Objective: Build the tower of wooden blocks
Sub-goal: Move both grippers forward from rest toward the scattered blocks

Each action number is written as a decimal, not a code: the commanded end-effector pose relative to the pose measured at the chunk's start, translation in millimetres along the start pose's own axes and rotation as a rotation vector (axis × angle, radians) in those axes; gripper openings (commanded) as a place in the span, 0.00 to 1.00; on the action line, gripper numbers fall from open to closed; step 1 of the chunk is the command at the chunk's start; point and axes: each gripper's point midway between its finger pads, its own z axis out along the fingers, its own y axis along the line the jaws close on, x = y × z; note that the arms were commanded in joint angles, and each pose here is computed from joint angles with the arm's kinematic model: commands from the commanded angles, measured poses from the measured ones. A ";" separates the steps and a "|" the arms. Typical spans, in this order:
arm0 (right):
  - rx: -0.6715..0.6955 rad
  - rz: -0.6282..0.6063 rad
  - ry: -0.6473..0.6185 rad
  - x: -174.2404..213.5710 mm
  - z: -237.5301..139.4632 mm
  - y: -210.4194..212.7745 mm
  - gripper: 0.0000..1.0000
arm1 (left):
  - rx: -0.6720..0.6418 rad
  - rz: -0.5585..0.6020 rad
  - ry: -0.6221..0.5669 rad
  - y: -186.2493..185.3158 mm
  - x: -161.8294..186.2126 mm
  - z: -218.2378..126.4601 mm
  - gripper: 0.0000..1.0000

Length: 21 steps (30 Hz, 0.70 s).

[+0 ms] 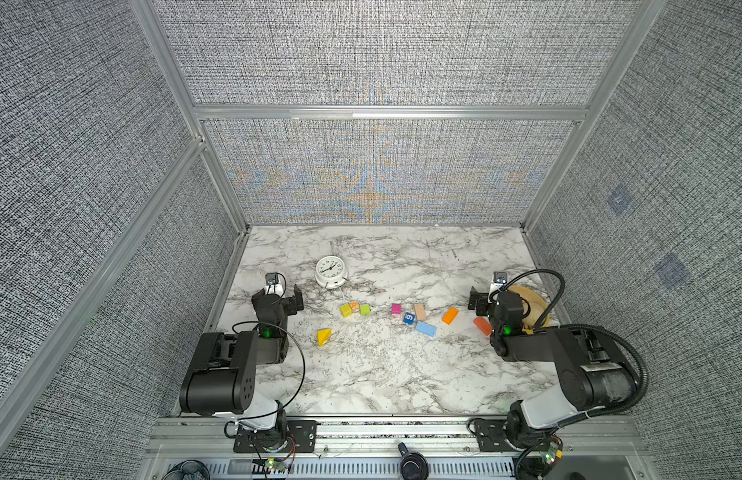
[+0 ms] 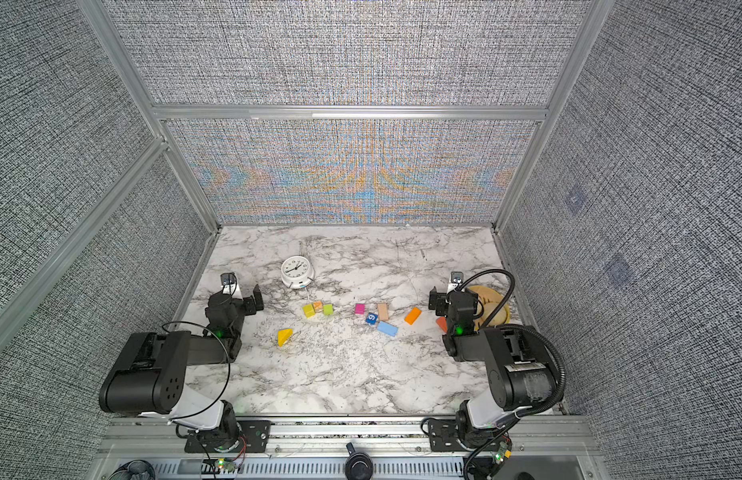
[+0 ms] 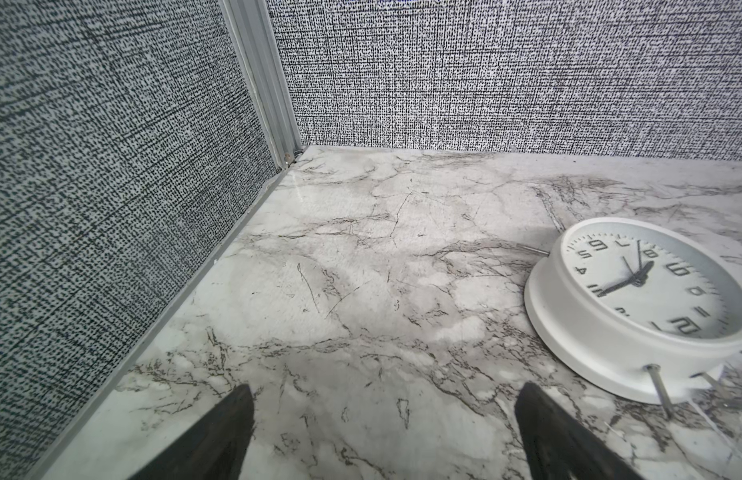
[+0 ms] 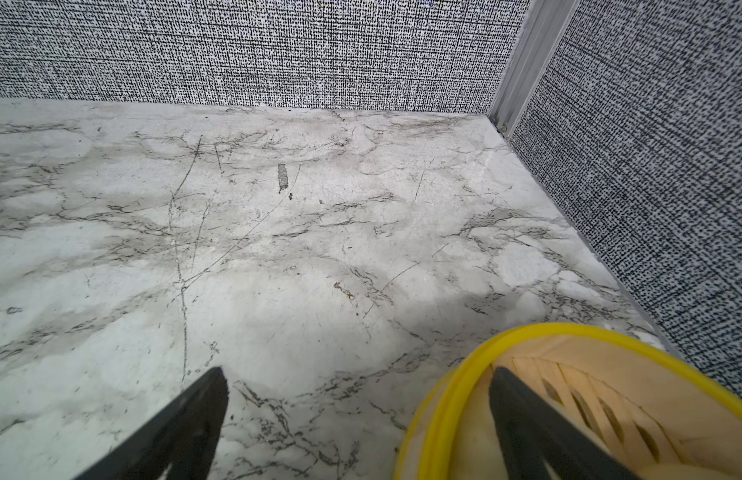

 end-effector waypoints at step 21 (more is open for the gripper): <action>0.003 0.012 0.186 -48.1 -36.0 21.0 0.95 | 0.021 -0.057 0.082 -10.9 -104.6 -27.5 0.99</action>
